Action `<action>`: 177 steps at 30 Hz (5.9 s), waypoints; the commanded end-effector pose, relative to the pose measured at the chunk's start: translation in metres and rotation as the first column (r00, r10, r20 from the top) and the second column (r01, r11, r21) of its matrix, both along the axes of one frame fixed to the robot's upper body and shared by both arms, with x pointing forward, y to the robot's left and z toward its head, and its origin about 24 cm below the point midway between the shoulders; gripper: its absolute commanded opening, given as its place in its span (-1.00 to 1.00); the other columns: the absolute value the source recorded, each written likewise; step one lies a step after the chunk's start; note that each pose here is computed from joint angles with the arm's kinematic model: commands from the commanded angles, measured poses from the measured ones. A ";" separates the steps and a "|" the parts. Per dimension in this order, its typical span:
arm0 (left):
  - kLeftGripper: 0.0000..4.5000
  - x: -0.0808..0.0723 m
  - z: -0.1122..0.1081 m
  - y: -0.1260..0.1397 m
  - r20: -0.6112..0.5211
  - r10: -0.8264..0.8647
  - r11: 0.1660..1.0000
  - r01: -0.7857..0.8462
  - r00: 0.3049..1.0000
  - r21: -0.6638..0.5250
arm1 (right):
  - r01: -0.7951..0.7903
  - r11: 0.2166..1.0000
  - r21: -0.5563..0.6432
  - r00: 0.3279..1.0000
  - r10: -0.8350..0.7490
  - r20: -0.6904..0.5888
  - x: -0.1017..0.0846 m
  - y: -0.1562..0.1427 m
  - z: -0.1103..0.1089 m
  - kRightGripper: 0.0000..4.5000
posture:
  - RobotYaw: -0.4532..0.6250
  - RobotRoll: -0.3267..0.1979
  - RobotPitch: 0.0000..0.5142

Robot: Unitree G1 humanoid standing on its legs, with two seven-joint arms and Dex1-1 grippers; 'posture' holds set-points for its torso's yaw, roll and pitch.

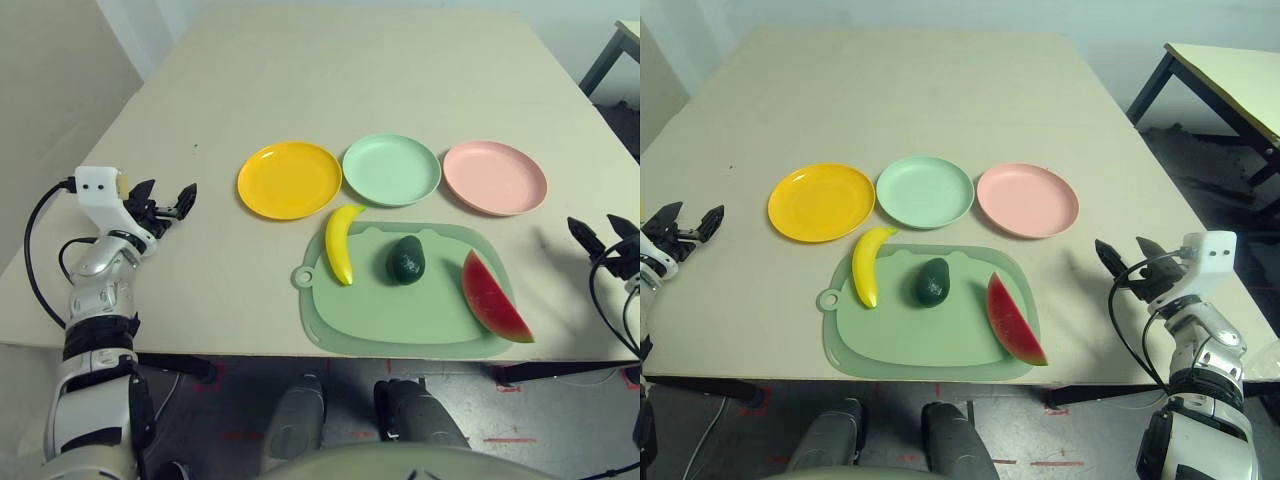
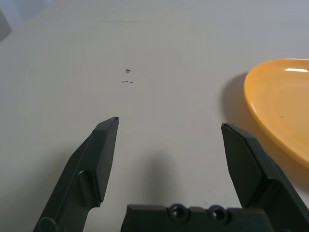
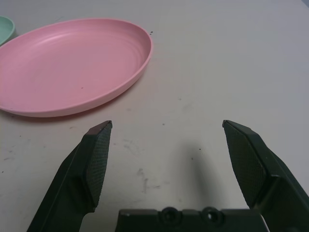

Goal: Place the fruits into color-matched plates.

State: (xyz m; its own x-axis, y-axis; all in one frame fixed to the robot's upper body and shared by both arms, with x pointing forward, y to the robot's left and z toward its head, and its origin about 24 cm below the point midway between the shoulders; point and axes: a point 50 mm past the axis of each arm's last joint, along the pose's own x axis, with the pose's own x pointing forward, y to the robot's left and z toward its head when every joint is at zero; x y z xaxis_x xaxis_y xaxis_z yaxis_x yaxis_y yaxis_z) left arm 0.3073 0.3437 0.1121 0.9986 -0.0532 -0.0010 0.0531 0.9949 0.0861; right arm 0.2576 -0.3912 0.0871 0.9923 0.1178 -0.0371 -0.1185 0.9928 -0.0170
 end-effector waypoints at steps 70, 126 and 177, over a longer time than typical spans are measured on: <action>0.91 -0.007 0.031 -0.124 -0.194 -0.936 0.263 0.949 0.295 0.176 | -0.528 0.787 0.320 0.347 0.543 -0.765 -0.030 0.146 0.138 1.00 | -0.24 0.25 -0.26; 0.91 -0.042 0.029 -0.150 -0.294 -0.953 -0.119 0.983 -0.073 0.141 | -0.389 0.911 0.137 0.305 0.267 -0.914 -0.039 0.181 0.073 1.00 | -0.21 0.25 -0.24; 1.00 0.003 0.037 -0.140 -0.297 -0.951 0.012 0.967 0.090 0.253 | -0.279 0.947 0.157 0.576 0.296 -0.762 0.069 0.205 0.138 -0.02 | -0.21 0.25 -0.27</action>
